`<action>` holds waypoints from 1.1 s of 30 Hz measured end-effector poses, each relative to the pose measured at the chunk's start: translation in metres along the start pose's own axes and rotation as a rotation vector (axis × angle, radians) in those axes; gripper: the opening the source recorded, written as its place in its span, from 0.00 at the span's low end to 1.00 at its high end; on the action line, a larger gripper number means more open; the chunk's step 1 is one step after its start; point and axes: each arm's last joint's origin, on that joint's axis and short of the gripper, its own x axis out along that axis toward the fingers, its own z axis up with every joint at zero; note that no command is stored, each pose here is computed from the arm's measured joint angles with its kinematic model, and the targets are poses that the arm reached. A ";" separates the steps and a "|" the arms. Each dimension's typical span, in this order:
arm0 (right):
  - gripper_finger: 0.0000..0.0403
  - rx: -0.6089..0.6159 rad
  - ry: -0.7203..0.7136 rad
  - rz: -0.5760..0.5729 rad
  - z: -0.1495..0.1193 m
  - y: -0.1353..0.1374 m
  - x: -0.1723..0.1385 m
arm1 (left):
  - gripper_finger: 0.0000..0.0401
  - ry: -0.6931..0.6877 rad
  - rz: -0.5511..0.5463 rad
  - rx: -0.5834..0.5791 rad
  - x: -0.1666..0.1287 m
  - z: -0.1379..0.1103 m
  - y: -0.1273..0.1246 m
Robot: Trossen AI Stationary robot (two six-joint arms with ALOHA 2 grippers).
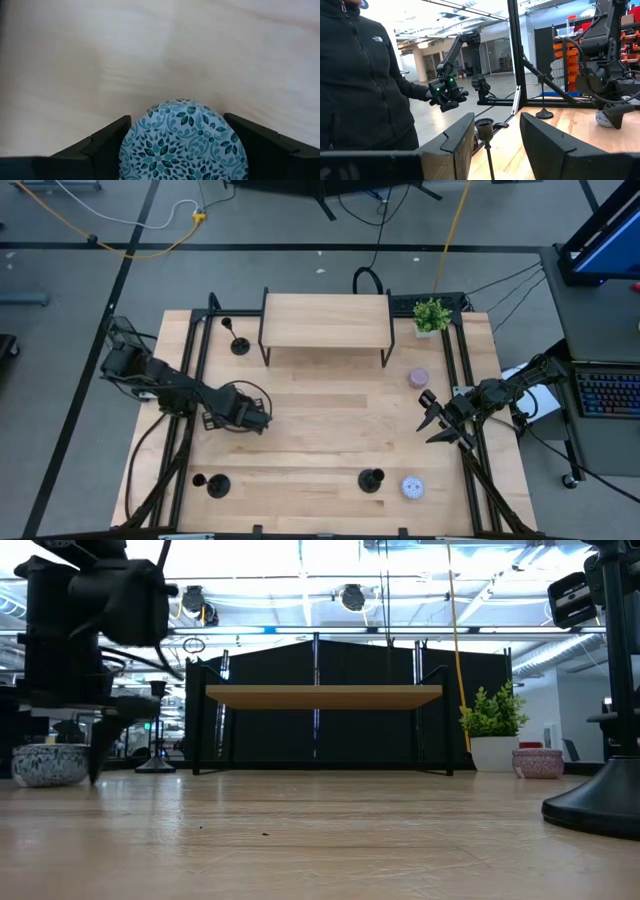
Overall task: Pick & Place candle stick holders
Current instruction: Put the blue patterned scented candle on the shelf
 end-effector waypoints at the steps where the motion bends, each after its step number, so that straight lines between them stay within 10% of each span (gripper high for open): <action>1: 0.37 0.000 0.000 0.000 0.000 0.000 0.000 | 0.77 0.000 -0.012 0.002 -0.001 0.000 0.000; 19: 0.37 0.000 0.000 0.000 0.000 0.000 0.000 | 0.57 0.015 -0.122 0.103 -0.007 -0.001 -0.006; 33: 0.37 0.000 0.000 0.000 0.000 0.000 0.000 | 0.57 0.194 -0.428 0.673 -0.073 -0.038 -0.003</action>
